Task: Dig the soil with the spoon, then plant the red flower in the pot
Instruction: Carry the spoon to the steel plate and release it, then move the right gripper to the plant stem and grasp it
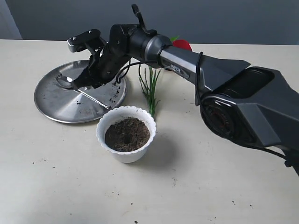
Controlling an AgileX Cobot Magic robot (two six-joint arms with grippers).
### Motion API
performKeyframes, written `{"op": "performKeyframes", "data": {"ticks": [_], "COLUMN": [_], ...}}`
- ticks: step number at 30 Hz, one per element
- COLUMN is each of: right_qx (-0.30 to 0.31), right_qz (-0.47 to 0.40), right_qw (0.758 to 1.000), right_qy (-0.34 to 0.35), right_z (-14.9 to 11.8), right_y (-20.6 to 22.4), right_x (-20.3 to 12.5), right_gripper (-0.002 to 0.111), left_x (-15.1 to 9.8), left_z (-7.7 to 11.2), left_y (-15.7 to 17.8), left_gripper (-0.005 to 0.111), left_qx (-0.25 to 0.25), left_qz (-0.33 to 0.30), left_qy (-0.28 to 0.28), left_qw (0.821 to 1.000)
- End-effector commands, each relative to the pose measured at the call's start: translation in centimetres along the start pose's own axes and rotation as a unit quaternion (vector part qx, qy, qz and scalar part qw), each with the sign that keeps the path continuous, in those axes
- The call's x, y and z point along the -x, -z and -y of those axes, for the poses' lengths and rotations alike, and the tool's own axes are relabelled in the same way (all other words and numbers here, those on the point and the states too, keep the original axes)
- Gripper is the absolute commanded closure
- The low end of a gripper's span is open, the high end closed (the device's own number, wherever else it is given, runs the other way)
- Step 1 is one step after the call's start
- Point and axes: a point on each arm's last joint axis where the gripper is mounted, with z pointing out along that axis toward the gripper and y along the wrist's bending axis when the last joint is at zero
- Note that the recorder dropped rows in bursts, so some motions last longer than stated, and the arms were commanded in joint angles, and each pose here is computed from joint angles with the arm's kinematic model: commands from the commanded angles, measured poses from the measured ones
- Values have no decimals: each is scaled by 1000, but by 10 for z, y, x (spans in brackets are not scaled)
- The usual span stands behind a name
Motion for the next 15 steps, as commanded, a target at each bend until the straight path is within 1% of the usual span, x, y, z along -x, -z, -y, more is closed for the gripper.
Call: {"op": "performKeyframes", "data": {"ticks": [1, 4, 7, 8, 10, 12, 14, 15], "right_qx": [-5, -16, -71, -99, -144, -183, -198, -202], "right_qz": [38, 51, 43, 26, -12, -42, -53, -52], "right_qw": [999, 997, 996, 994, 988, 978, 969, 964], "right_qy": [-38, -54, -43, -40, -56, -92, -139, -167], "right_z": [-1, -4, -1, 4, 15, 32, 45, 51], "right_y": [30, 61, 96, 108, 129, 145, 154, 156], "right_x": [22, 38, 48, 48, 45, 39, 34, 32], "right_gripper": [76, 76, 76, 74, 65, 54, 48, 47], "left_x": [0, 0, 0, 0, 0, 0, 0, 0], "left_z": [0, 0, 0, 0, 0, 0, 0, 0], "left_y": [0, 0, 0, 0, 0, 0, 0, 0], "left_gripper": [106, 106, 106, 106, 106, 106, 106, 106], "left_qx": [0, 0, 0, 0, 0, 0, 0, 0], "left_qz": [4, 4, 5, 5, 5, 5, 5, 5], "left_qy": [2, 2, 2, 2, 2, 2, 2, 2], "left_qw": [1000, 1000, 1000, 1000, 1000, 1000, 1000, 1000]}}
